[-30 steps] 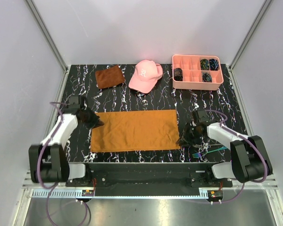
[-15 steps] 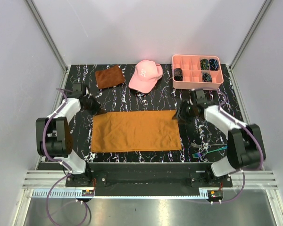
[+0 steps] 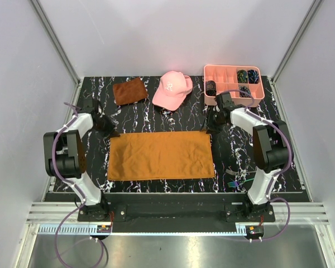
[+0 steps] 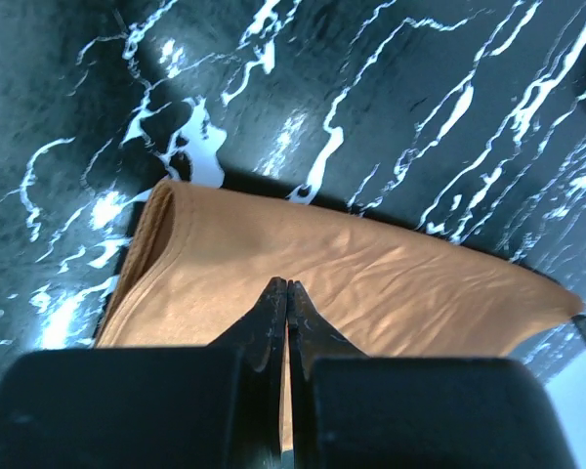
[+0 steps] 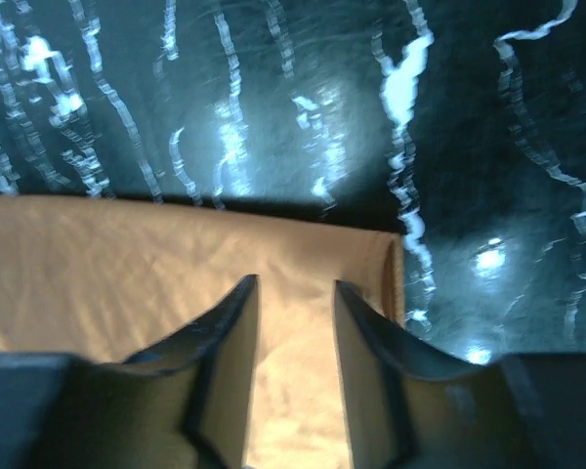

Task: Fold the napkin into a case and place the utensils inside
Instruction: Pick up the rectangle-folded napkin from the center of the board.

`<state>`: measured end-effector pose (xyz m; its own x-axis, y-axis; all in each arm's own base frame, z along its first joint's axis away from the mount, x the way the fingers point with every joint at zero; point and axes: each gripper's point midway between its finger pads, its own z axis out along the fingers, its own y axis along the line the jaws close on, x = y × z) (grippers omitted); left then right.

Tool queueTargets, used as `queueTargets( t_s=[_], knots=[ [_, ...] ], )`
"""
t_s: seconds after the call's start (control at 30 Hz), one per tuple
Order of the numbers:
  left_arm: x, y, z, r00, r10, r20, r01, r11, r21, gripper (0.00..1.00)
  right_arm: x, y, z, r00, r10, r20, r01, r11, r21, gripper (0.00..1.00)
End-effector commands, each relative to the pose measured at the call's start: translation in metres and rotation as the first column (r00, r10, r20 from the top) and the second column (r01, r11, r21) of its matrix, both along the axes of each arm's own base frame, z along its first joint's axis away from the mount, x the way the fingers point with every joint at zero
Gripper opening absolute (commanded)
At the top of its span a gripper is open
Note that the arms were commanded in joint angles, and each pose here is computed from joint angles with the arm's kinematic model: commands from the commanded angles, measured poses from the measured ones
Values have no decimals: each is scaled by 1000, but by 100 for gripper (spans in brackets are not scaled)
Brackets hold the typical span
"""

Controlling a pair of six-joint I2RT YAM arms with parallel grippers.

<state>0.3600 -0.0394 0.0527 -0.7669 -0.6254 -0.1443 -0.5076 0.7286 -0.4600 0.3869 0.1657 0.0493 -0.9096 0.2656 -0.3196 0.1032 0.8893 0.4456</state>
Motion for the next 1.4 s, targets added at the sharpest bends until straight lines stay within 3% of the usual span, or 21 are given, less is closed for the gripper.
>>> queueTargets(
  t_s=[0.0, 0.13, 0.3, 0.53, 1.1, 1.37],
  knots=[
    [12, -3, 49, 982, -81, 172, 60, 990, 127, 9, -2, -19, 20, 998, 1, 55, 4, 995, -96, 51],
    [-7, -42, 69, 947, -197, 255, 159, 974, 162, 20, -36, -46, 24, 999, -30, 33, 36, 975, -217, 71],
    [-47, -96, 76, 896, -319, 310, 289, 947, 139, 21, -85, -42, 3, 997, 27, -66, -44, 964, -263, 75],
    [-80, -122, 84, 852, -390, 349, 378, 920, 104, 22, -99, -31, -21, 997, 40, -67, -64, 912, -404, 67],
    [-94, -132, 84, 832, -422, 360, 432, 900, 57, 22, -103, -21, -37, 997, 61, -46, -75, 908, -413, 47],
    [-96, -131, 83, 839, -407, 362, 419, 907, 49, 23, -120, -28, -57, 996, 5, -94, -48, 889, -455, 42]
  ],
)
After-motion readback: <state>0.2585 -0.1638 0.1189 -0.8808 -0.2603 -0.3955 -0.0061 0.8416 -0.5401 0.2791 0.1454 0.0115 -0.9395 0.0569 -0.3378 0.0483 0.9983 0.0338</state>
